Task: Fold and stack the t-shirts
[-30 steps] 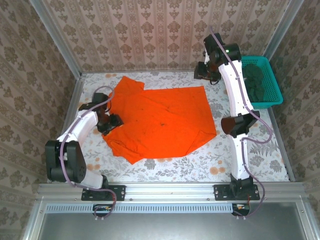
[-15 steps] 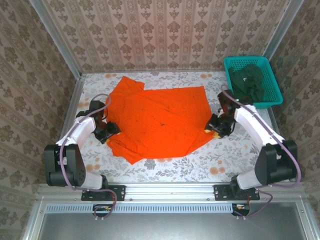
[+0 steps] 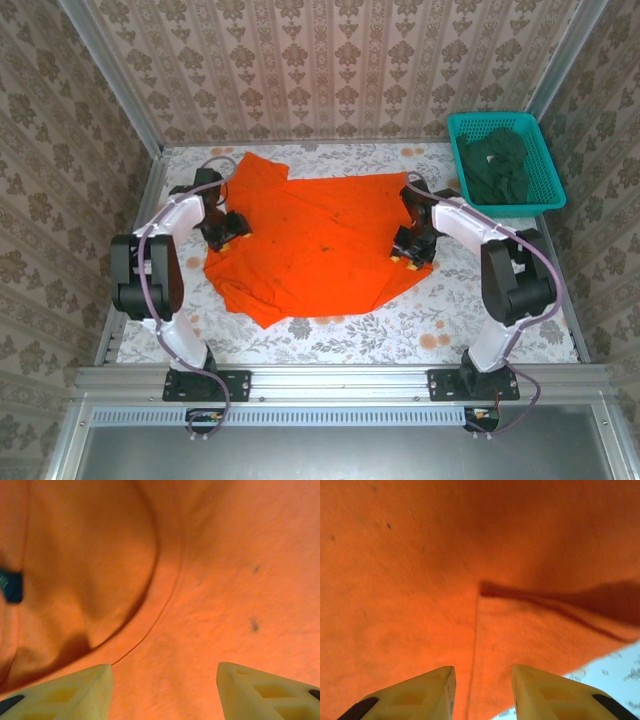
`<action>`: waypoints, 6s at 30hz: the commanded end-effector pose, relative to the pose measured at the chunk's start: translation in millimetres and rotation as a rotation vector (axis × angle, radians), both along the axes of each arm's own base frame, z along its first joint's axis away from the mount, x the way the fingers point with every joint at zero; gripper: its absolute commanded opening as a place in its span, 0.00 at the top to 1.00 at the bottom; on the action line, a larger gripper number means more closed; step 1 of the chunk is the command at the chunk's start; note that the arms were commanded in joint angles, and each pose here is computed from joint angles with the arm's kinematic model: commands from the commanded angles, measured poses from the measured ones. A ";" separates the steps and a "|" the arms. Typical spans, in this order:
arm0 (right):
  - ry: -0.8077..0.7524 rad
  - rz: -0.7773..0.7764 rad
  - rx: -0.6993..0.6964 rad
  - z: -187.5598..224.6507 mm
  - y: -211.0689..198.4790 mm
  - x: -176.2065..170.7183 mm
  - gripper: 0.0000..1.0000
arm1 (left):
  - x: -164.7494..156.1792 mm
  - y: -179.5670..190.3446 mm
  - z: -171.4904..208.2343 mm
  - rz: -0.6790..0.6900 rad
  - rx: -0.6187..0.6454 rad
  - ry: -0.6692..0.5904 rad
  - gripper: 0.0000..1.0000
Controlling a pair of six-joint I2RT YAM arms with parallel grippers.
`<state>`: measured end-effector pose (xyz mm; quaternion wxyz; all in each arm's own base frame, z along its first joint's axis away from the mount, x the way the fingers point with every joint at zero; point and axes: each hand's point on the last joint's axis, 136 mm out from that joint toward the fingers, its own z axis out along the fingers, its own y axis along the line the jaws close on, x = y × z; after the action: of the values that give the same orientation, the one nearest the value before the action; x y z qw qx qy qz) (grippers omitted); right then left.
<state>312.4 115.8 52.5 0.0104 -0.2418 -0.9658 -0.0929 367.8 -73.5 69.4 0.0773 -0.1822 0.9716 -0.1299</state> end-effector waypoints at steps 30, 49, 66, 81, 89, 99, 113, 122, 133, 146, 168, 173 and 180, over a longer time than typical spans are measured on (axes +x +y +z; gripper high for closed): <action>0.064 0.020 -0.107 -34.6 -14.8 14.2 0.86 | 43.1 -4.1 -55.9 -0.058 0.082 0.106 0.38; 0.002 0.129 0.020 12.3 -11.8 -44.4 0.94 | 59.3 -4.6 -61.5 -0.012 0.079 0.100 0.38; 0.032 -0.326 0.047 -8.5 -74.4 -144.7 0.61 | 61.5 -14.6 -40.3 -0.016 0.048 0.069 0.34; -0.255 -0.036 0.007 31.4 -19.9 51.2 0.56 | 66.5 -16.7 -14.9 -0.084 0.081 0.026 0.33; -0.209 0.036 -0.031 -16.0 10.2 138.5 0.56 | 71.2 -19.7 -47.9 -0.104 0.100 0.093 0.34; -0.171 -0.032 -0.062 -48.9 -0.3 204.3 0.55 | 113.1 -29.0 -63.3 -0.098 0.098 0.092 0.35; -0.378 -0.141 0.047 -17.1 -31.5 303.1 0.51 | 201.2 -54.1 -4.2 -0.005 -0.022 -0.127 0.28; -0.547 0.105 0.009 103.5 -1.8 279.7 0.38 | 141.3 -30.5 93.2 0.050 -0.053 -0.252 0.26; -0.349 0.301 -0.056 161.5 -24.2 171.0 0.36 | -12.4 16.6 57.9 0.239 -0.295 -0.108 0.39; -0.272 0.326 -0.161 218.5 -49.2 73.7 0.34 | -6.5 32.1 23.5 0.264 -0.359 -0.055 0.48; -0.399 0.046 0.308 77.9 -5.5 -47.2 0.44 | 13.5 30.6 -12.5 0.130 -0.145 0.003 0.62; -0.325 0.025 0.277 55.1 -9.6 -53.1 0.44 | 6.2 32.4 -17.5 0.122 -0.109 0.014 0.63; -0.263 0.021 0.275 32.9 -7.0 -53.2 0.45 | 9.5 19.7 -21.6 0.106 -0.144 0.020 0.67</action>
<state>259.7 105.1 92.8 -0.0909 -0.2111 -0.9403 -0.2511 381.3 -48.1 54.4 0.0744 -0.2510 0.9455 -0.1935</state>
